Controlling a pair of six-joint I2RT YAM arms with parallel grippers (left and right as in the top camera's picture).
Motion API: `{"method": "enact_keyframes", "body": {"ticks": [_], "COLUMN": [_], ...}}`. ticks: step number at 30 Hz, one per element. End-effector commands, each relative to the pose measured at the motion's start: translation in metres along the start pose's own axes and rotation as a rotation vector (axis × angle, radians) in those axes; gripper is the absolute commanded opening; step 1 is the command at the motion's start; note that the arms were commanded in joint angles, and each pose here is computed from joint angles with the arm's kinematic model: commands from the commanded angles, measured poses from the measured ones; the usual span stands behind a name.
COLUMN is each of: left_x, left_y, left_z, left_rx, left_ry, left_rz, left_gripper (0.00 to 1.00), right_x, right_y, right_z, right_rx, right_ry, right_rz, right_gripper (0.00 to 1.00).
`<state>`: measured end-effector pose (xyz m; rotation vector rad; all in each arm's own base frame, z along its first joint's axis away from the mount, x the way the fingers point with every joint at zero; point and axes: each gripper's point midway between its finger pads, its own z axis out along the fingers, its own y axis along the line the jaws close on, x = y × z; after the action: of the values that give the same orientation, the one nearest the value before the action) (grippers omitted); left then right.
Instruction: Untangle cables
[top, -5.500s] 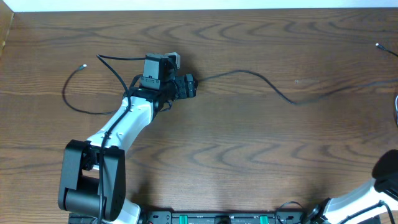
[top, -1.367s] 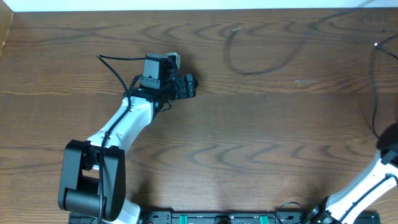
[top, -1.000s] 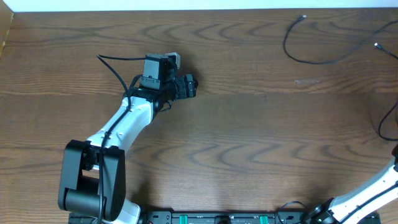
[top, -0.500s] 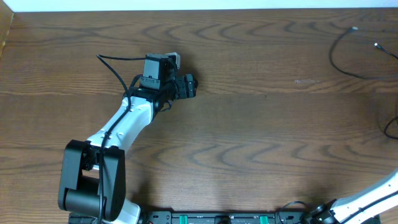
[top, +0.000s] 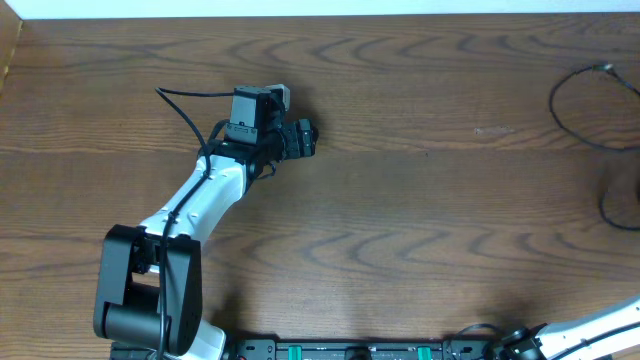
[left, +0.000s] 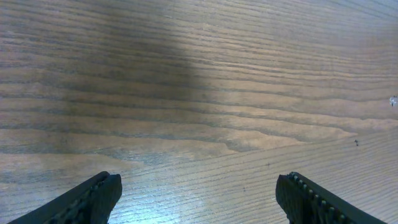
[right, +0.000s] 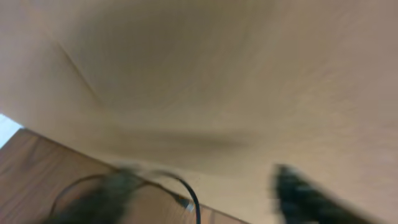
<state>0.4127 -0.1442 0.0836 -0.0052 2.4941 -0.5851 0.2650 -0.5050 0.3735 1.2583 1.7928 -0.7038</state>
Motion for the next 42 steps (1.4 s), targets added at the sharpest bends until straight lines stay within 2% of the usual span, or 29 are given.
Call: {"method": "enact_keyframes", "body": {"ticks": [1,3,8,14,18,21,28,33,37,42], "left_x": [-0.011,-0.011,-0.011,-0.011,-0.011,-0.011,-0.011,-0.011,-0.011,-0.011], "left_y": [-0.007,-0.007,-0.007,-0.007,-0.007,-0.007,-0.007,-0.007,-0.007,-0.007], "left_z": [-0.008,-0.008,-0.008,-0.008,-0.008,-0.008,-0.008,-0.008,-0.008,-0.008], "left_rx": [0.016,0.016,0.016,0.016,0.016,0.016,0.016,0.016,0.016,0.016], "left_ry": [-0.030,-0.030,-0.030,-0.031,-0.030,-0.031,-0.030,-0.030,-0.031,-0.031], "left_rz": [0.012,0.012,0.012,0.012,0.012,0.012,0.012,0.012,0.012,0.012], "left_gripper": [0.85,0.85,0.84,0.84,0.84,0.85,0.85,0.84,0.84,0.84], "right_x": [0.004,0.005,0.018,0.062,0.111,0.178,0.298,0.377,0.425,0.451], "right_y": [0.013,0.024,0.081,0.166,0.217,0.259,0.304,0.328,0.345,0.352], "right_z": [-0.001,-0.002,-0.013,-0.030,-0.035,-0.038,-0.062,-0.072,-0.085,-0.094], "right_rx": [-0.036,-0.067,-0.280,-0.500,-0.611,-0.684,-0.826,-0.910,-0.963,-0.949], "right_ry": [0.013,0.015,0.055,0.145,0.244,0.371,0.635,0.729,0.740,0.738], "right_rz": [0.012,0.004,-0.076,-0.247,-0.358,-0.492,-0.591,-0.646,-0.701,-0.767], "right_gripper": [0.99,0.99,0.99,0.99,0.99,0.99,0.99,0.99,0.99,0.99]}}
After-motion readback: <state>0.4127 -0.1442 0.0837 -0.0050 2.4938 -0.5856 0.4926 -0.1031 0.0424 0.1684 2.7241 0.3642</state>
